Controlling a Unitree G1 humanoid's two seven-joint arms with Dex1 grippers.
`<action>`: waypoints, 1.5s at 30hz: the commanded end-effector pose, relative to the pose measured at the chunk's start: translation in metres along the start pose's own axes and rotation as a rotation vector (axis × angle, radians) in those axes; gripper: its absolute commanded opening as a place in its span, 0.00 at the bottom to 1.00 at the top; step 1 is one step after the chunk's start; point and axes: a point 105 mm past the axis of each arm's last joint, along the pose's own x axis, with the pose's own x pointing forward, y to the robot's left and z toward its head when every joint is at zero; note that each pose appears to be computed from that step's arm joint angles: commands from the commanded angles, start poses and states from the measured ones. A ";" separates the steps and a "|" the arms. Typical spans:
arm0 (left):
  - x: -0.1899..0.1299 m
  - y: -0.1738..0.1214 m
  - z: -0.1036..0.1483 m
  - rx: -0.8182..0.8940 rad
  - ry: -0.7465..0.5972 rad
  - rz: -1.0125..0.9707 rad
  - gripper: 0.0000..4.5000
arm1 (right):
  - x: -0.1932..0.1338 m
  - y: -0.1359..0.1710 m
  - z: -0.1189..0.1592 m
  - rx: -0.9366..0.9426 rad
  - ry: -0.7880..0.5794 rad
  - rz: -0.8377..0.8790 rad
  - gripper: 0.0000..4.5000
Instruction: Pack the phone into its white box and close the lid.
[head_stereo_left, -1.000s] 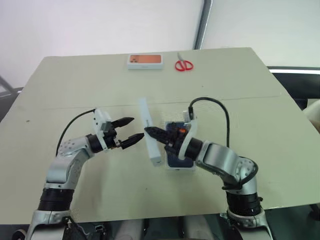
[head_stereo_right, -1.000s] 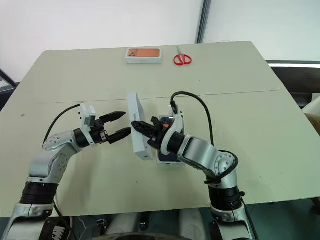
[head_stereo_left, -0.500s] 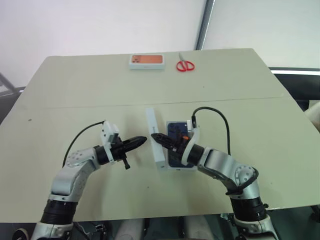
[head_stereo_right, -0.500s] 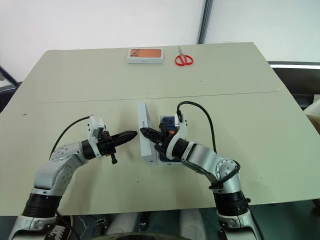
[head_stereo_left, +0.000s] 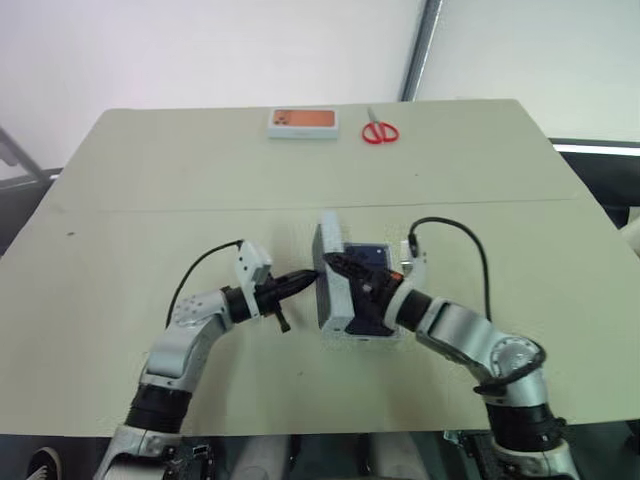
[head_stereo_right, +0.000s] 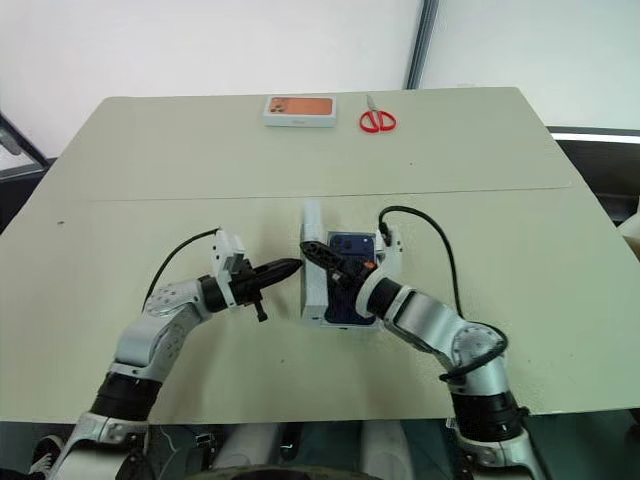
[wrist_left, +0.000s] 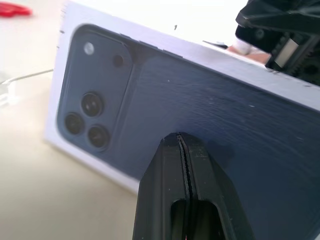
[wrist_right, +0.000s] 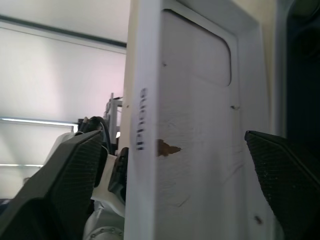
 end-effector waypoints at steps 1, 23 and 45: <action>0.009 -0.005 0.004 0.016 -0.017 -0.024 0.00 | -0.026 0.005 0.019 -0.284 -0.021 -0.008 1.00; -0.002 0.029 0.022 0.016 -0.019 0.092 0.00 | -0.041 -0.042 0.066 -1.133 0.018 -0.256 0.01; 0.034 0.019 -0.030 -0.155 0.176 0.101 0.00 | -0.017 -0.040 0.054 -1.381 0.094 -0.237 0.01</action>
